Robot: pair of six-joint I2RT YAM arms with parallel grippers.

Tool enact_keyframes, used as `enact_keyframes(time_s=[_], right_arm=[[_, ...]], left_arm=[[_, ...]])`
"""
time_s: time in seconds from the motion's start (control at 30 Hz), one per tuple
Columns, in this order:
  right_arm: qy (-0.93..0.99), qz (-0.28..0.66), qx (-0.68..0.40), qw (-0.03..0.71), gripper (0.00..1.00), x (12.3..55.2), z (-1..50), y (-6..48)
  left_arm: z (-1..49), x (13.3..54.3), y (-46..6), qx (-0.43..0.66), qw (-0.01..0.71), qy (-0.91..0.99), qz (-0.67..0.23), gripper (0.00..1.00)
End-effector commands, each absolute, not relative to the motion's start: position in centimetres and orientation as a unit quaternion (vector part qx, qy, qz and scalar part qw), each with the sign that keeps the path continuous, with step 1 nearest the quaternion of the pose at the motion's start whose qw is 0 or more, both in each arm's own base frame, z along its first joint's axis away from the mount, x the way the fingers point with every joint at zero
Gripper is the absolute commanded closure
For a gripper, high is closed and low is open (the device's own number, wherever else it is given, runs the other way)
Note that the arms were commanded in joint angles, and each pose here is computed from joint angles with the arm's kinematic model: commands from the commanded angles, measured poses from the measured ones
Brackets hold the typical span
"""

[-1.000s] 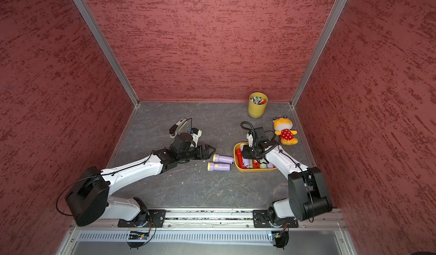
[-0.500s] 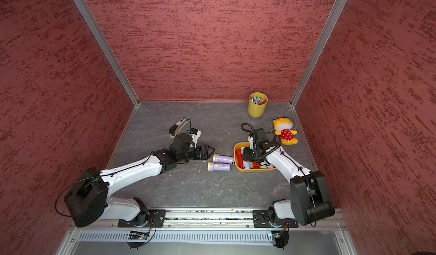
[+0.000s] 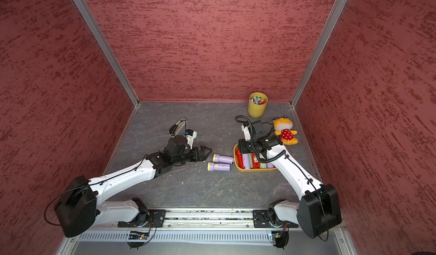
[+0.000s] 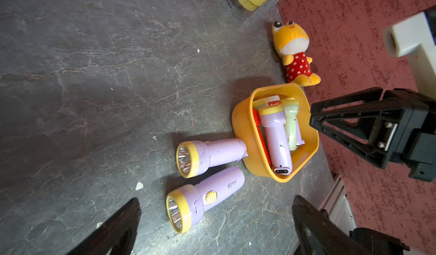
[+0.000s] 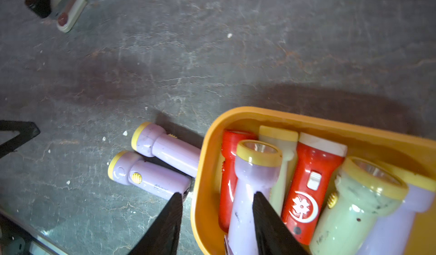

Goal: Put the flashlights into the storage boxes
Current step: Place the flashlight at the storage box, then pick up the flashlight from the center of the board.

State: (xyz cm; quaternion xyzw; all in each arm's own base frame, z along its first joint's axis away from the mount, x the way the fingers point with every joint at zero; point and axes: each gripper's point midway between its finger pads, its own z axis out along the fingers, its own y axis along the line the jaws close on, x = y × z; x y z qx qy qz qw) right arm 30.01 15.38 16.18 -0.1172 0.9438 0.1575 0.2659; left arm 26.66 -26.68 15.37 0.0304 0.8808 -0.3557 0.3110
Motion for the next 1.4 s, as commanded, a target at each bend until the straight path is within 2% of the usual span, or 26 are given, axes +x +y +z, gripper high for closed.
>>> enact_keyframes(time_s=[0.0, 0.13, 0.3, 0.5, 0.7, 0.9, 1.13, 1.37], right_arm=[[0.923, 0.156, -0.196, 0.292, 0.50, 30.2, 17.5, 17.7], [0.893, 0.173, -0.300, 0.287, 0.51, 29.1, 17.0, 21.8], [0.855, 0.173, -0.420, 0.251, 0.51, 26.9, 13.5, 25.4], [0.820, 0.149, -0.515, 0.201, 0.51, 25.0, 10.0, 27.7], [0.770, 0.160, -0.588, 0.188, 0.47, 22.9, 8.7, 28.2], [0.740, 0.128, -0.624, 0.215, 0.47, 23.2, 8.9, 27.4], [0.741, 0.098, -0.632, 0.204, 0.47, 24.0, 7.9, 26.9], [0.739, 0.098, -0.637, 0.194, 0.47, 24.2, 7.2, 27.2]], left_arm=[[13.9, 25.5, -24.7, -0.010, 0.302, 0.889, -0.346, 0.01], [12.9, 24.5, -22.4, -0.028, 0.308, 0.894, -0.325, 0.00], [12.3, 23.7, -19.9, -0.053, 0.311, 0.898, -0.308, 0.00], [11.4, 23.1, -18.7, -0.075, 0.316, 0.895, -0.306, 0.00], [11.0, 23.0, -18.6, -0.076, 0.311, 0.898, -0.301, 0.00], [10.6, 22.9, -18.6, -0.078, 0.312, 0.897, -0.305, 0.00], [12.1, 21.8, -21.6, -0.010, 0.308, 0.868, -0.390, 0.00], [12.2, 20.6, -22.4, 0.010, 0.288, 0.867, -0.406, 0.00]])
